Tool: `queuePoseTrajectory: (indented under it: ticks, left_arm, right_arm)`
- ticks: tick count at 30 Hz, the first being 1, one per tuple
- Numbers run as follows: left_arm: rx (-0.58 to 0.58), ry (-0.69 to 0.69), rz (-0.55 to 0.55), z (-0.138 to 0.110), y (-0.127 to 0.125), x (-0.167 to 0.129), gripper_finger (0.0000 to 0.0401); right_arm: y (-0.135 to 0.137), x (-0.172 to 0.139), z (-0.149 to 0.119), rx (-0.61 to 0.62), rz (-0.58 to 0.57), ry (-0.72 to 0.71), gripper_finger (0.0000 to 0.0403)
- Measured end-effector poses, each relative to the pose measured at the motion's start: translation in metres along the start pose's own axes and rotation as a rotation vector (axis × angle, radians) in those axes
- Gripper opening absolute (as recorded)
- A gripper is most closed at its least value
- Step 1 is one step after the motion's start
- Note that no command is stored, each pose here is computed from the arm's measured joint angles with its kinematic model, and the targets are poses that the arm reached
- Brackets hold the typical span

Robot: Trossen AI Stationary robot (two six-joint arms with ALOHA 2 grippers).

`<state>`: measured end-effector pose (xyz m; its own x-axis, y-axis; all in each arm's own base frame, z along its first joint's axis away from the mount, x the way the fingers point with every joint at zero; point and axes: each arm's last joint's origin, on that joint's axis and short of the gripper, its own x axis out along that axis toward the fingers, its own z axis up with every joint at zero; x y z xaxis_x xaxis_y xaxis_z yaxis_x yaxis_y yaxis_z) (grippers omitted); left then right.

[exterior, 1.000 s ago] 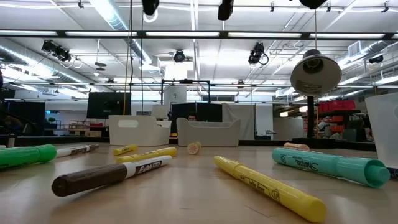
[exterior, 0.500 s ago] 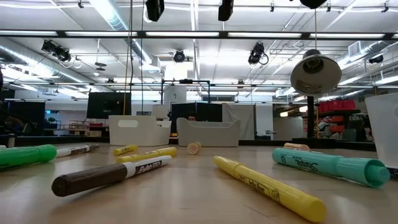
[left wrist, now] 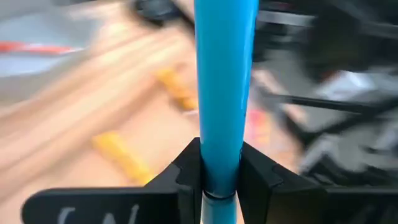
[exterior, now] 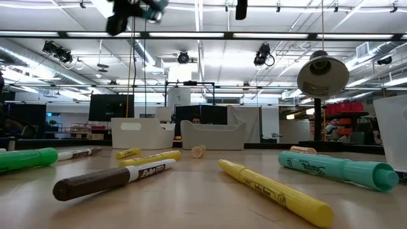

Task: Pick & Place Markers
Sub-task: Put the blue highlighter pen into the white bin

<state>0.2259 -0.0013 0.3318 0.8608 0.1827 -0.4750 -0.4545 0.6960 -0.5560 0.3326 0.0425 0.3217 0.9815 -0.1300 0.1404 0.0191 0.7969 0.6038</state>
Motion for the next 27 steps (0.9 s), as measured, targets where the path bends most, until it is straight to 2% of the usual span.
queuePoseTrajectory:
  ticks: [4, 12, 17, 21, 27]
  left_arm:
    - [-0.033, 0.067, 0.219, 0.024, 0.04, 0.002, 0.0068]
    - [-0.103, 0.2, 0.435, 0.059, 0.13, 0.041, 0.0068]
    - [-0.158, 0.296, 0.536, 0.061, 0.176, 0.065, 0.0068]
    - [-0.218, 0.358, 0.564, 0.057, 0.201, 0.083, 0.007]
    - [-0.227, 0.418, 0.627, 0.05, 0.226, 0.1, 0.0114]
  right_arm:
    - [0.004, -0.005, 0.003, 0.023, 0.001, 0.012, 0.0137]
    - [0.018, -0.01, -0.006, 0.079, 0.031, 0.026, 0.0137]
    - [0.034, -0.017, -0.016, 0.106, 0.03, 0.018, 0.0133]
    - [0.046, -0.025, -0.024, 0.114, -0.002, -0.001, 0.0122]
    - [0.058, -0.033, -0.032, 0.122, -0.042, -0.026, 0.0105]
